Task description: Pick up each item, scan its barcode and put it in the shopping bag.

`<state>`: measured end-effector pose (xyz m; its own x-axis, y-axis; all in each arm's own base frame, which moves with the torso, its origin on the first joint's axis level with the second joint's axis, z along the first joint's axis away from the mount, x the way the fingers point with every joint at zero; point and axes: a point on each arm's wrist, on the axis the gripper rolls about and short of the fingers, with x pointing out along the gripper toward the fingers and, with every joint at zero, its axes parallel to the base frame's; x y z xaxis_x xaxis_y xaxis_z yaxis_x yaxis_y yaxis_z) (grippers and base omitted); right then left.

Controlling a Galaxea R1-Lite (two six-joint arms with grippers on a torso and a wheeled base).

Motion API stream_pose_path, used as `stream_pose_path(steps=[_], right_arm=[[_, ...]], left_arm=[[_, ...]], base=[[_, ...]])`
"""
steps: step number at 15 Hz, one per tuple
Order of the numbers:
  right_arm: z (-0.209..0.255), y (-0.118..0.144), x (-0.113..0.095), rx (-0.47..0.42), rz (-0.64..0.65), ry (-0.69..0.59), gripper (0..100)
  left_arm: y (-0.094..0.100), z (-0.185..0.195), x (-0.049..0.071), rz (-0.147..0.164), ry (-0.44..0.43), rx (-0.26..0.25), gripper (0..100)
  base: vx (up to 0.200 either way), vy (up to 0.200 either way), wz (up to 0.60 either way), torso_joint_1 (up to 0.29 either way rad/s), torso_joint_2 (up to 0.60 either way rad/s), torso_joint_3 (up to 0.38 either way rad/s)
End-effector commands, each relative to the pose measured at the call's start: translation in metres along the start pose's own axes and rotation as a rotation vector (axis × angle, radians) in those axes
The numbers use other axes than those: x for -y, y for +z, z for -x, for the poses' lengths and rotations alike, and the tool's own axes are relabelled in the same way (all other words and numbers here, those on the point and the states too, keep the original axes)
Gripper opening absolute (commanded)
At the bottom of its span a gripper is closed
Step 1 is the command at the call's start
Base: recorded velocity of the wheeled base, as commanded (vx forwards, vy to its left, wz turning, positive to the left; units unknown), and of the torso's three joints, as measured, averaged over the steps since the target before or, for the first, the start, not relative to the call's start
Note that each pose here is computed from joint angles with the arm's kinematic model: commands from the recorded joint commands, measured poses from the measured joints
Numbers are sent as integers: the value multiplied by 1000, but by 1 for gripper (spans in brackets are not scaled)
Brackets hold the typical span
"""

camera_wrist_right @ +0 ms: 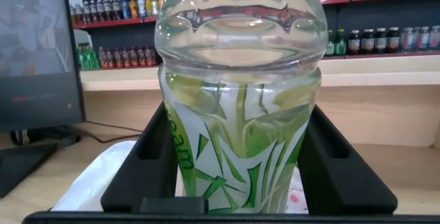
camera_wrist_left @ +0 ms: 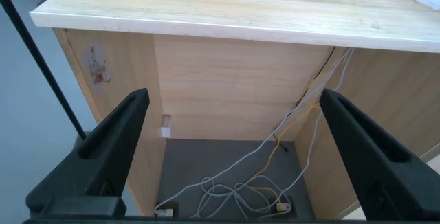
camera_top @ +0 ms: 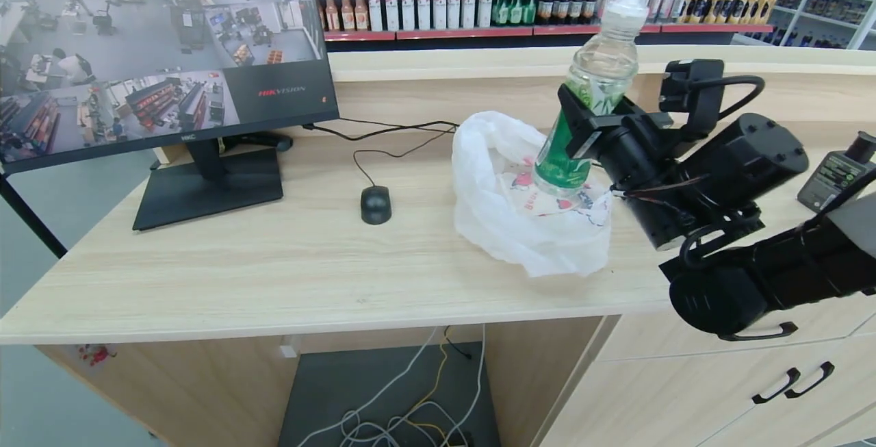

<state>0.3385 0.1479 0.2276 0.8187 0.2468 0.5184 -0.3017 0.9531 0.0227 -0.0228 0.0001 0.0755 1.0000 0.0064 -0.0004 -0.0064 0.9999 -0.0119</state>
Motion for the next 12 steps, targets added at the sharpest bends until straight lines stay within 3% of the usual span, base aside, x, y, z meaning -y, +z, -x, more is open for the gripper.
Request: stream_pose_path(steps=[1, 12], right_arm=[[-12, -13, -2, -40, 4, 10, 0], [-58, -50, -8, -72, -28, 16, 0]], left_arm=[[0, 0, 0, 0, 1, 0, 100], [0, 0, 0, 0, 1, 0, 100]], base=[[0, 0, 0, 0, 0, 0], [0, 0, 0, 0, 0, 0]])
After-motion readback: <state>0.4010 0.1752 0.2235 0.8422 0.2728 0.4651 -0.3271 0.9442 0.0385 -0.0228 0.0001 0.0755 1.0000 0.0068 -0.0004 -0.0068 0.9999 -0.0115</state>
